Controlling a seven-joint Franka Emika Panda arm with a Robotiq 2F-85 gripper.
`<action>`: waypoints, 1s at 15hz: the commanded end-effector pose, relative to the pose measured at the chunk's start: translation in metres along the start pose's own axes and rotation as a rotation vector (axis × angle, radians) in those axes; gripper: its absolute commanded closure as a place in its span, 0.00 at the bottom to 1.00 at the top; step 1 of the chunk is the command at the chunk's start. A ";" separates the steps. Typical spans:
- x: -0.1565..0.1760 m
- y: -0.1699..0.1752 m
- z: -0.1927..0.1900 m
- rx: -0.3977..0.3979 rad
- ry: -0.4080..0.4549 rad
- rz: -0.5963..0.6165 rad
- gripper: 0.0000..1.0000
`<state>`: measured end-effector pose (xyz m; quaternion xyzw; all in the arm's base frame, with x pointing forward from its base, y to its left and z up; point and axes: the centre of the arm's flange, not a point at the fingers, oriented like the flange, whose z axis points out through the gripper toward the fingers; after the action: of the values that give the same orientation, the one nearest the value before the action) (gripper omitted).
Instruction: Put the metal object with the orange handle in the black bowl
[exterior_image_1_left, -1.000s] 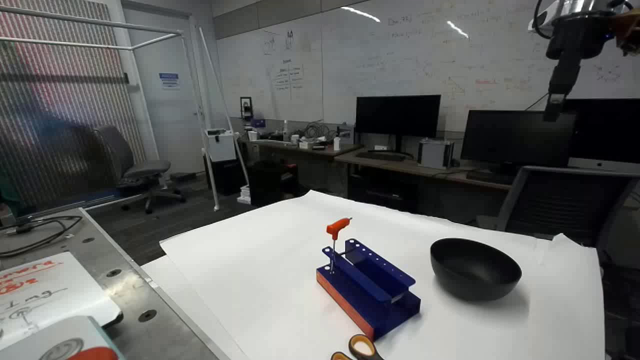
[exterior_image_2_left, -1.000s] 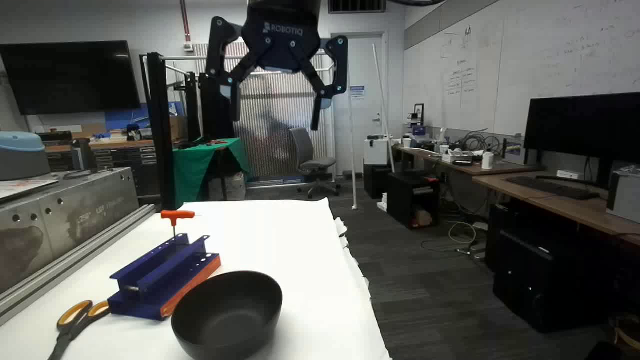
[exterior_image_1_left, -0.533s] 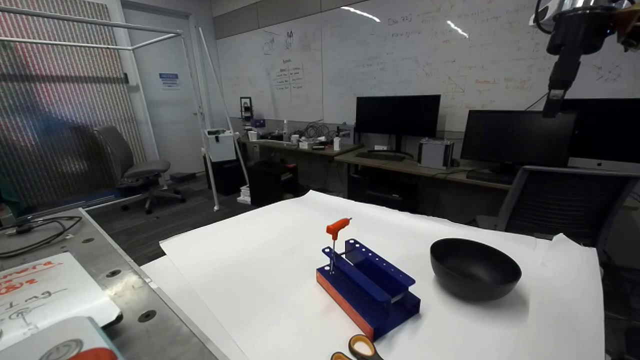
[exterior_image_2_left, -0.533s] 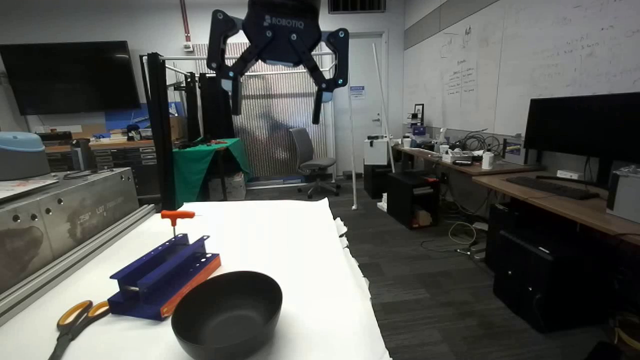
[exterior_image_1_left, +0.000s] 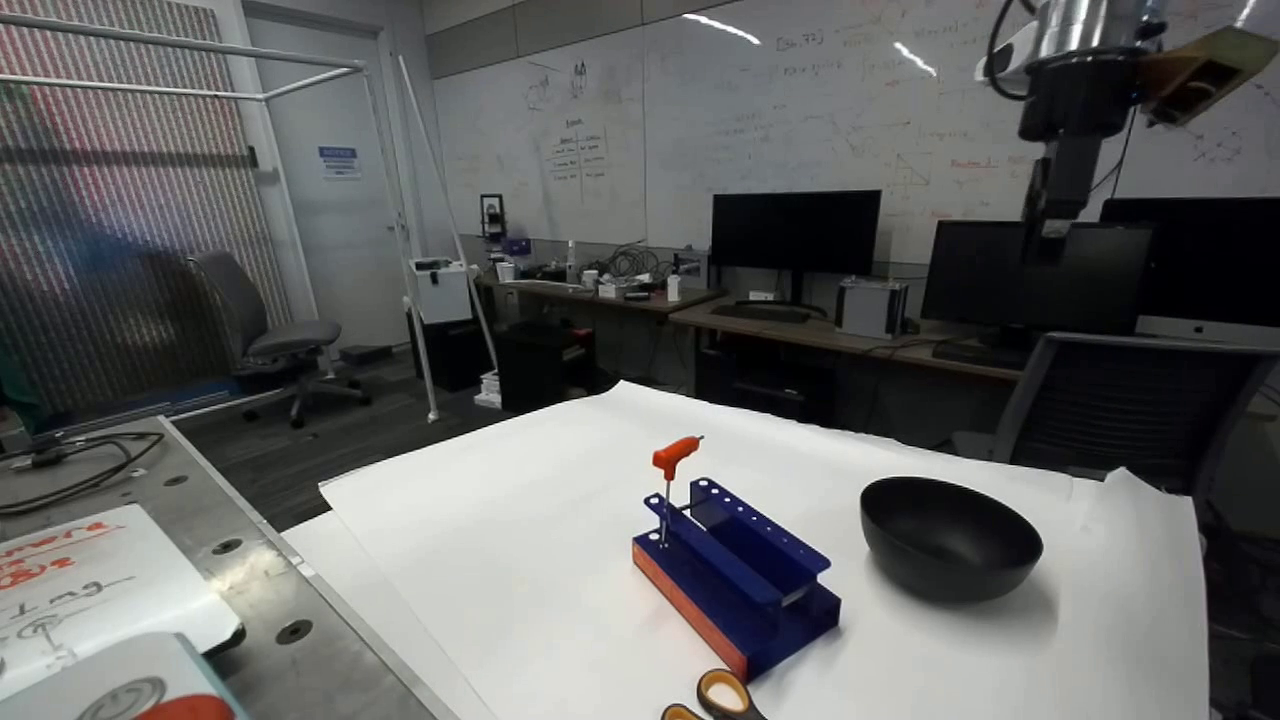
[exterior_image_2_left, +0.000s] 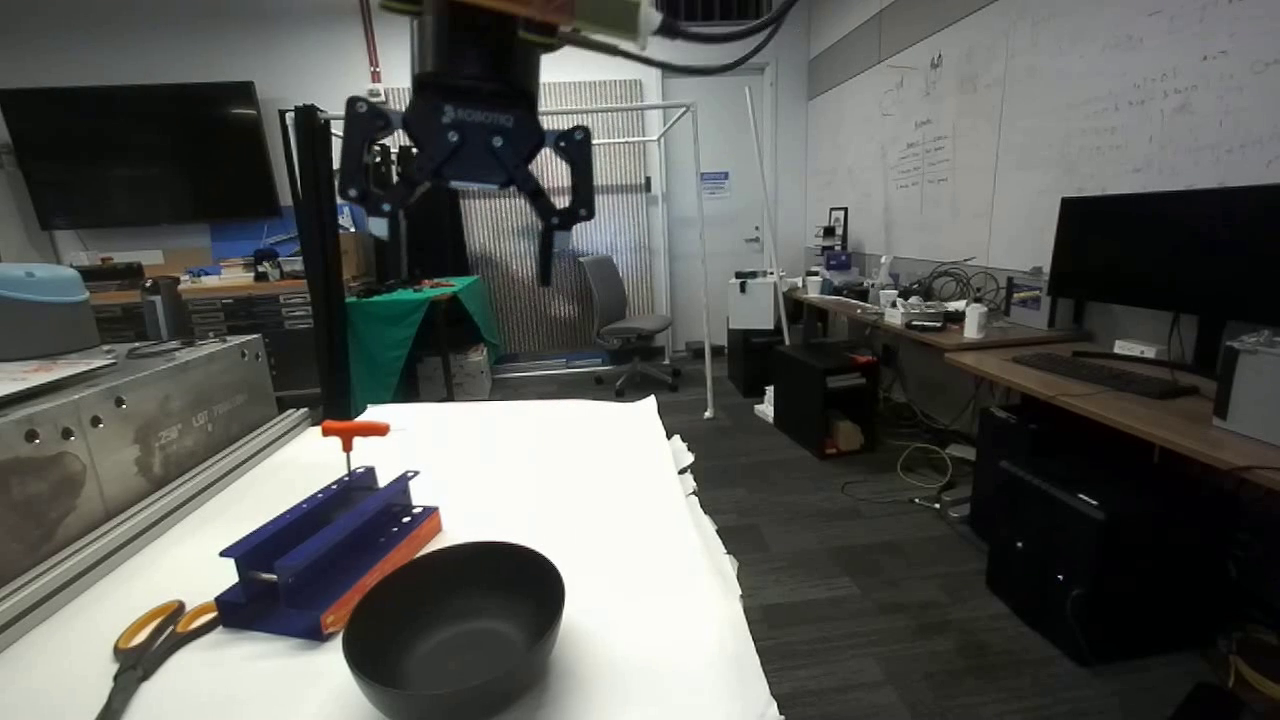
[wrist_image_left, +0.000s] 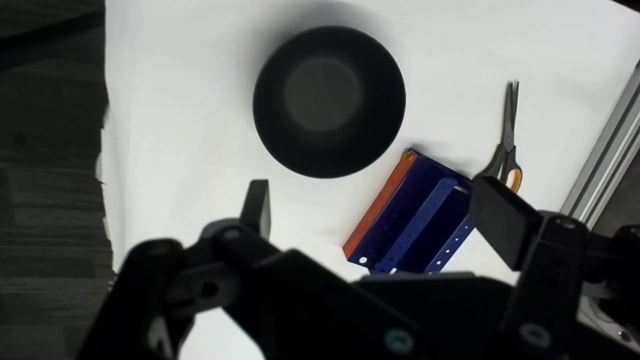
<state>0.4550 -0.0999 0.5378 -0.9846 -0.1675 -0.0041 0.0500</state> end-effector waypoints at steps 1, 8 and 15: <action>0.070 -0.042 0.030 -0.030 -0.013 -0.146 0.00; 0.157 -0.119 0.106 -0.150 0.130 -0.174 0.00; 0.188 -0.155 0.148 -0.241 0.221 0.178 0.00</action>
<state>0.5682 0.1010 0.4156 -0.9821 -0.1432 -0.1154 -0.0405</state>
